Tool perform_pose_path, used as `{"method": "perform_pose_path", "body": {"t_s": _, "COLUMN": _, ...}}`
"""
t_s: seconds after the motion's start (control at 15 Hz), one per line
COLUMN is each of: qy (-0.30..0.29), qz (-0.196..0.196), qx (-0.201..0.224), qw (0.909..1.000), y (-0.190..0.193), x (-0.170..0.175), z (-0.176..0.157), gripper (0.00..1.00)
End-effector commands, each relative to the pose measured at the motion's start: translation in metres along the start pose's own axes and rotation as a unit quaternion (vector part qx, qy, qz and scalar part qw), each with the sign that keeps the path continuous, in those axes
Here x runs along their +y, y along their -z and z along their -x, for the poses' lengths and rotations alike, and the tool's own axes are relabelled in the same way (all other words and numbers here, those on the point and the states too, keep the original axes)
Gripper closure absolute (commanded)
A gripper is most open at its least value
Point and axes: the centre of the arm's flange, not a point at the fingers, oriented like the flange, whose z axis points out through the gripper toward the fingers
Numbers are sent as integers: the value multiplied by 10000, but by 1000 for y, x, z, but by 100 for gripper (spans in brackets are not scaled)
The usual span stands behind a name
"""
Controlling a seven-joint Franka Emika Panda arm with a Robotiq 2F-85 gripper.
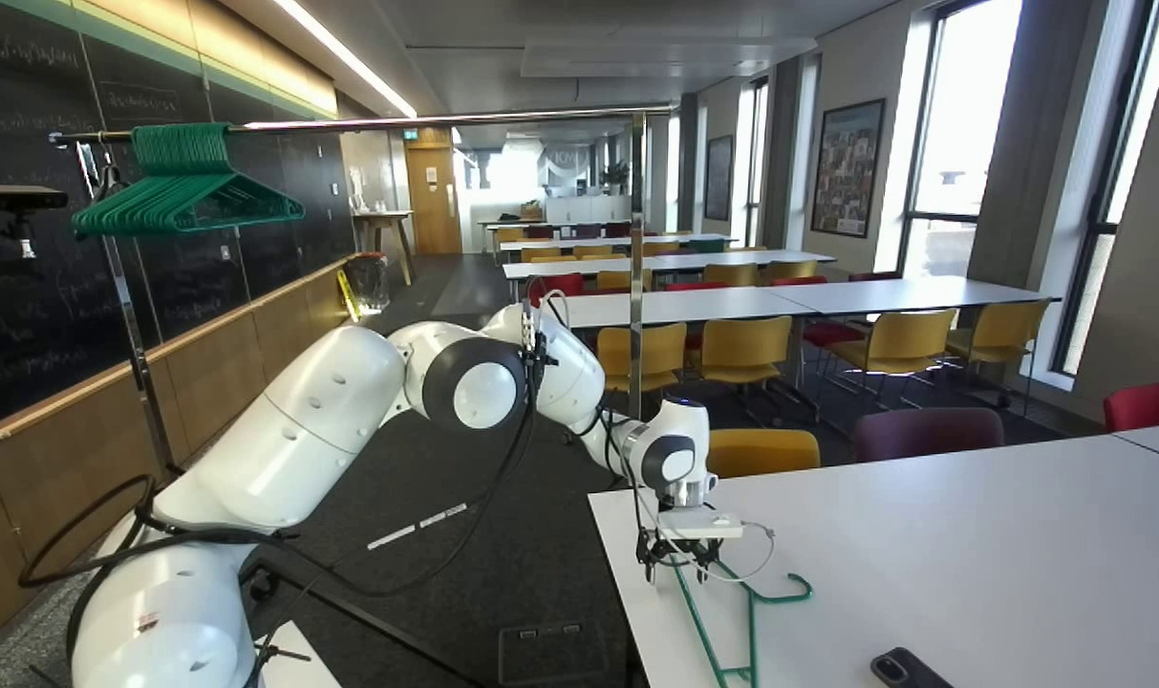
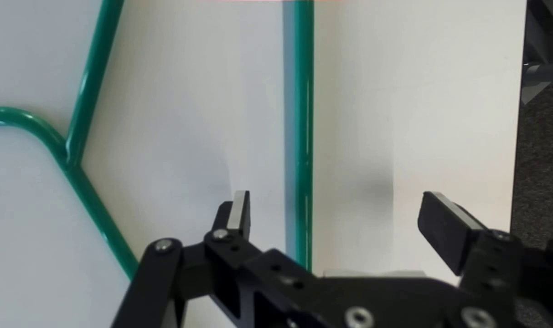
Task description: Put the coat hanger on the rack
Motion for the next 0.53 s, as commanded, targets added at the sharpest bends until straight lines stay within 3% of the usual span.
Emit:
{"method": "perform_pose_path", "body": {"t_s": 0.0, "qy": -26, "qz": 169, "qx": 53, "qw": 9998, "y": 2, "x": 11, "z": -3, "gripper": 0}}
{"method": "perform_pose_path", "body": {"t_s": 0.47, "qy": -88, "qz": 189, "qx": 79, "qw": 9998, "y": 1, "x": 17, "z": -3, "gripper": 2}}
